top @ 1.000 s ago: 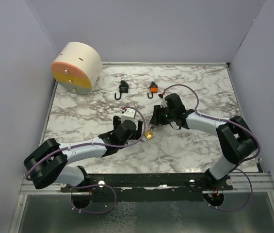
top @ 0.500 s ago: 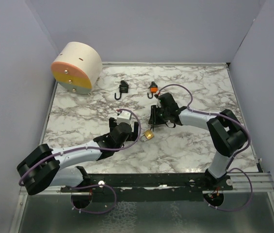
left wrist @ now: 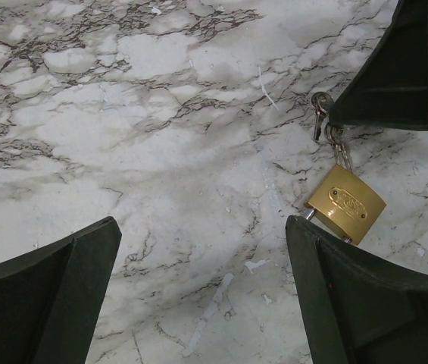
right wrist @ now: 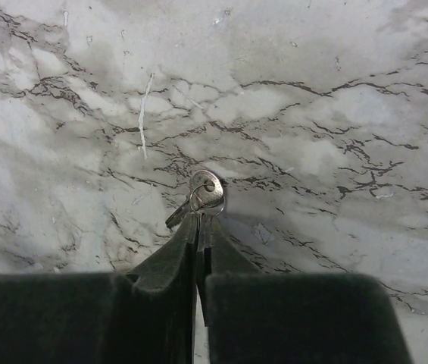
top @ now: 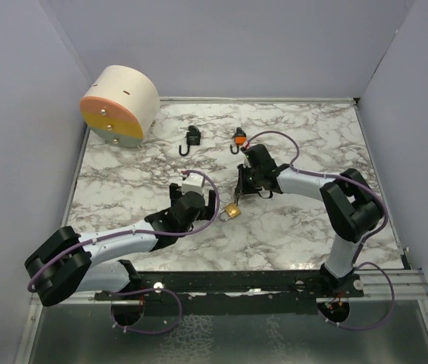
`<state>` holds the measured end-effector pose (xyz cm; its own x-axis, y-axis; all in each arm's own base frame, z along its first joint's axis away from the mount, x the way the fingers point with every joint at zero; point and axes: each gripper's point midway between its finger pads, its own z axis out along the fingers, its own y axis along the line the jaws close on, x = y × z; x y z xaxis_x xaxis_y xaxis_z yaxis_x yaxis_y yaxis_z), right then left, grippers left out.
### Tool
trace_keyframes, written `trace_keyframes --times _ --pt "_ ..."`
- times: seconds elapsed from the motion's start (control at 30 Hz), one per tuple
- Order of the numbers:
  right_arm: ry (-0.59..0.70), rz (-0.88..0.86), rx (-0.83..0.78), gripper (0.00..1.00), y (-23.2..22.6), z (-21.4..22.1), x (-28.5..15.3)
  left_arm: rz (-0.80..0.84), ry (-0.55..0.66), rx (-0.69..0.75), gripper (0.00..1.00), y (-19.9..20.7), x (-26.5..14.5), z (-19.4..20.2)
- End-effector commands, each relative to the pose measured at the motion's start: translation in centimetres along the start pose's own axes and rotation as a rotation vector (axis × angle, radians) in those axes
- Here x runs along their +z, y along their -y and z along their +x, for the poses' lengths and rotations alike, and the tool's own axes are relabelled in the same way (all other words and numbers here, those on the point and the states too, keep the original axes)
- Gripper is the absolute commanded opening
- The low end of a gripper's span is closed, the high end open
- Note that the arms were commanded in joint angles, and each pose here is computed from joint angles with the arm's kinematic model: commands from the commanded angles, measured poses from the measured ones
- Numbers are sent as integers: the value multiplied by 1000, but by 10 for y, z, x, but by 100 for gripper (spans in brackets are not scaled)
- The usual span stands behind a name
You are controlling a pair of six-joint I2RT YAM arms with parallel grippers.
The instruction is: Unlock with the key
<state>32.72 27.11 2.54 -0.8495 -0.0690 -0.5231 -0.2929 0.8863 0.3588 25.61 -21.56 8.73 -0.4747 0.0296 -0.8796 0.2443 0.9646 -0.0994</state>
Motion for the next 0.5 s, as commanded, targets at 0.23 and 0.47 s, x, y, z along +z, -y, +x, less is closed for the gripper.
trace_keyframes --times 0.23,0.47 --pt "316 -56 -159 1 -25 -64 -71 62 146 -48 94 6 -5 -27" --pt "451 -106 -252 1 -43 -89 -120 186 272 -15 89 27 -10 -56"
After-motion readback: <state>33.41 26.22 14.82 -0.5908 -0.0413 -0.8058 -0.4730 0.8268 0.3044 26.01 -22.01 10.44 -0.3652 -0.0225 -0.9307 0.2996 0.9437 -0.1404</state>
